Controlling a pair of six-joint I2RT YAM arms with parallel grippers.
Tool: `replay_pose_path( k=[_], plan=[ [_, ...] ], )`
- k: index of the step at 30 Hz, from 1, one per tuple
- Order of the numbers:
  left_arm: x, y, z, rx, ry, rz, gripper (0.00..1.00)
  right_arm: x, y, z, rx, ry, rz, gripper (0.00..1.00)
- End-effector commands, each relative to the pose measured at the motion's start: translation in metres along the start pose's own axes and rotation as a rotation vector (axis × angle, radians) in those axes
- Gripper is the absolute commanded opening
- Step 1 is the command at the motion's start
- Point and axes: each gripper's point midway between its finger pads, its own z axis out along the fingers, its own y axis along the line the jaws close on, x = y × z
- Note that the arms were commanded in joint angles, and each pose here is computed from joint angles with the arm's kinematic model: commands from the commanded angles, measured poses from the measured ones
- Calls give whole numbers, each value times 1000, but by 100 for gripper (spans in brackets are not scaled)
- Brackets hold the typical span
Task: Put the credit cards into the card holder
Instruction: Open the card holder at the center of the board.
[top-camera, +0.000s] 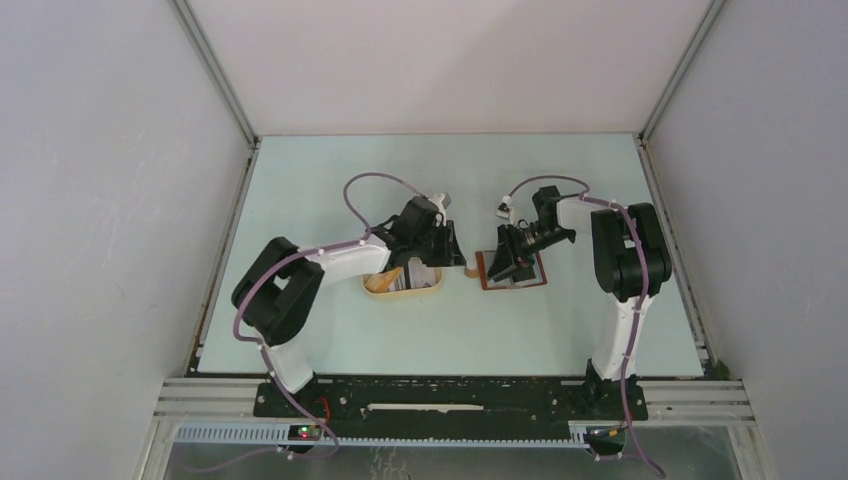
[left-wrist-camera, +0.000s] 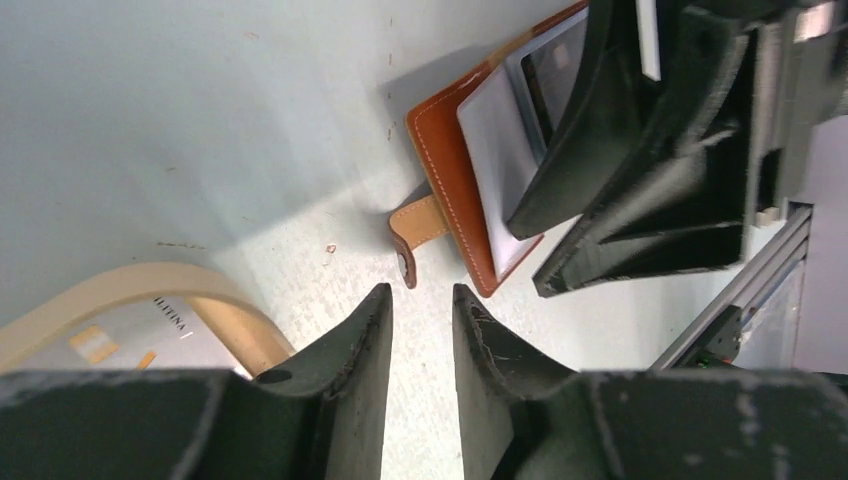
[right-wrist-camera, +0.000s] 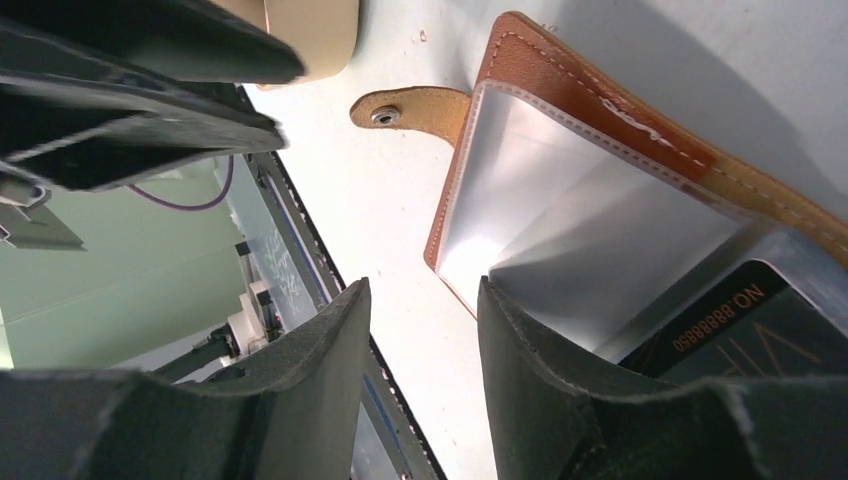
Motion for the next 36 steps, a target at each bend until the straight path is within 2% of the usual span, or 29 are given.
replay_pose_path(
  k=[1, 4, 10, 13, 18, 24, 32, 36],
  plan=[
    [-27, -16, -28, 46, -120, 3, 33, -5, -5, -1, 22, -13, 6, 52],
    [-35, -39, -34, 160, -151, 7, 28, -5, -4, -2, 20, -12, 0, 49],
    [-34, -64, -24, 277, -123, -12, 13, -5, -8, -3, 35, -9, 3, 23],
    [-34, -69, -16, 296, -107, -20, 12, -6, -15, -5, 68, -12, 13, 11],
    [-28, -74, 3, 316, -60, -26, 12, -7, -32, -6, 156, -13, 34, 0],
    [-19, -78, 21, 321, -15, -31, 11, -6, -40, -5, 184, -6, 46, 0],
    [-7, -61, 45, 244, 45, -40, 11, -9, -33, -10, 172, -21, -2, 0],
    [2, -46, 58, 179, 81, -31, 10, -14, -21, -19, 152, -44, -59, 6]
  ],
)
